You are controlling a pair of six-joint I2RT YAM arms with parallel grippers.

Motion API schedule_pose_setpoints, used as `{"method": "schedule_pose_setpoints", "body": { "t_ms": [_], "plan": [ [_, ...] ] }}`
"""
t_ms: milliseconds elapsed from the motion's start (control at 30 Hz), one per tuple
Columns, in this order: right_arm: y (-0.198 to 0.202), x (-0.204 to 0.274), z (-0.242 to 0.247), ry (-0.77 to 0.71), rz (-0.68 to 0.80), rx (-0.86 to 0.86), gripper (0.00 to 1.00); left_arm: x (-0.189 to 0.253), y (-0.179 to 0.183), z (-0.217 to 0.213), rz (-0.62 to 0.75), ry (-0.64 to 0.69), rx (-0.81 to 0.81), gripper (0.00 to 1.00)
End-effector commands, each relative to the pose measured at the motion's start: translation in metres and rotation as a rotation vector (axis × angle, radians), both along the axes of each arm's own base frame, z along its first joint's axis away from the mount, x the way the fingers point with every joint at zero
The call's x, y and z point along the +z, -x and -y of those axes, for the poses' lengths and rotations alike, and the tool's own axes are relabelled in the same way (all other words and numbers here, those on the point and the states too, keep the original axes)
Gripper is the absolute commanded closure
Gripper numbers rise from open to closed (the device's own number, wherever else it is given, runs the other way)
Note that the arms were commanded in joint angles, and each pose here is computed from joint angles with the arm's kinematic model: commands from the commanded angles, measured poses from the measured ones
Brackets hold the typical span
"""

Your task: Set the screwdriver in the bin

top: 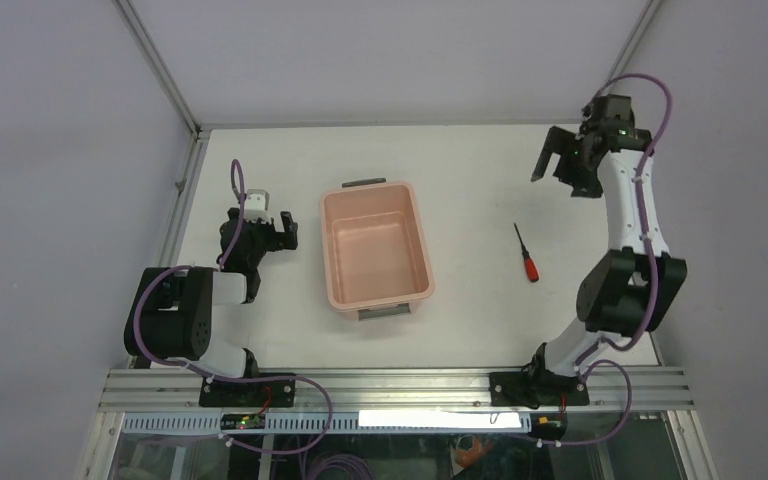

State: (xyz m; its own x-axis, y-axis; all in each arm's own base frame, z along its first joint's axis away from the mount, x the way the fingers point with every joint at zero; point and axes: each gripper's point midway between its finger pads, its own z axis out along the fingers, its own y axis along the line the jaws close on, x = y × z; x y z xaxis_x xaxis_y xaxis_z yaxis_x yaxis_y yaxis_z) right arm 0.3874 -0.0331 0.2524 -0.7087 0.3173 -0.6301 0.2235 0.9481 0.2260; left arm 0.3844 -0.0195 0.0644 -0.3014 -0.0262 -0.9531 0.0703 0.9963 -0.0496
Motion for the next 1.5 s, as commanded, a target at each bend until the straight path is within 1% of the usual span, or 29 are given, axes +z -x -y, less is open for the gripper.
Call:
{"method": "schedule_pose_setpoints", "body": {
  "t_ms": [0,67,133,233,333,433,467,500,533,567,600,633,667,700,800,900,1067,1167,1300,1367,1467],
  "plan": [
    [0.063,-0.099,0.001,0.085,-0.493,0.028,0.01,0.016,-0.008,-0.001,0.060,0.013,0.000,0.01],
    [0.070,-0.128,0.004,0.133,-0.564,0.027,0.01,0.016,-0.008,-0.001,0.060,0.013,0.000,0.01],
    [0.075,-0.157,0.004,0.143,-0.616,0.026,0.01,0.016,-0.008,-0.001,0.060,0.012,-0.001,0.01],
    [0.078,-0.190,0.004,0.181,-0.649,0.038,0.02,0.016,-0.008,-0.001,0.060,0.013,0.000,0.01],
    [0.083,-0.215,0.001,0.237,-0.707,0.081,0.05,0.016,-0.008,-0.001,0.059,0.012,0.000,0.01],
    [0.086,-0.231,0.003,0.284,-0.738,0.089,0.12,0.016,-0.008,-0.001,0.060,0.012,0.000,0.01],
    [0.087,-0.235,0.002,0.282,-0.745,0.090,0.20,0.017,-0.009,-0.001,0.061,0.013,0.000,0.01],
    [0.089,-0.239,0.001,0.276,-0.752,0.091,0.32,0.016,-0.009,-0.001,0.061,0.013,-0.001,0.01],
    [0.091,-0.241,0.000,0.272,-0.758,0.092,0.46,0.016,-0.008,-0.001,0.059,0.013,0.000,0.01],
    [0.093,-0.242,-0.001,0.270,-0.763,0.095,0.55,0.016,-0.008,-0.001,0.061,0.013,0.000,0.01],
    [0.094,-0.242,-0.002,0.270,-0.764,0.099,0.73,0.016,-0.008,-0.001,0.059,0.013,0.000,0.01],
    [0.094,-0.240,-0.003,0.270,-0.764,0.107,0.87,0.016,-0.008,-0.001,0.059,0.012,0.000,0.01],
    [0.093,-0.236,-0.004,0.271,-0.759,0.118,0.97,0.016,-0.008,-0.001,0.059,0.013,0.000,0.01],
    [0.092,-0.229,-0.005,0.273,-0.752,0.125,1.00,0.016,-0.008,-0.001,0.060,0.012,0.000,0.01],
    [0.085,-0.193,-0.008,0.261,-0.717,0.142,1.00,0.015,-0.008,-0.001,0.058,0.012,0.000,0.01],
    [0.085,-0.140,-0.011,0.239,-0.715,0.140,1.00,0.016,-0.008,-0.001,0.059,0.012,-0.001,0.01],
    [0.094,-0.071,-0.025,0.184,-0.727,0.106,1.00,0.016,-0.008,-0.001,0.060,0.013,-0.001,0.01],
    [0.093,-0.041,-0.040,0.147,-0.669,0.086,1.00,0.016,-0.008,-0.001,0.059,0.012,0.000,0.01],
    [0.089,-0.017,-0.078,0.097,-0.590,0.109,1.00,0.015,-0.008,-0.002,0.059,0.013,0.001,0.01],
    [0.086,-0.007,-0.109,0.063,-0.540,0.145,1.00,0.015,-0.008,-0.001,0.058,0.012,-0.001,0.01],
    [0.079,0.004,-0.174,-0.012,-0.433,0.236,1.00,0.015,-0.008,-0.001,0.058,0.013,0.000,0.01]
  ]
}}
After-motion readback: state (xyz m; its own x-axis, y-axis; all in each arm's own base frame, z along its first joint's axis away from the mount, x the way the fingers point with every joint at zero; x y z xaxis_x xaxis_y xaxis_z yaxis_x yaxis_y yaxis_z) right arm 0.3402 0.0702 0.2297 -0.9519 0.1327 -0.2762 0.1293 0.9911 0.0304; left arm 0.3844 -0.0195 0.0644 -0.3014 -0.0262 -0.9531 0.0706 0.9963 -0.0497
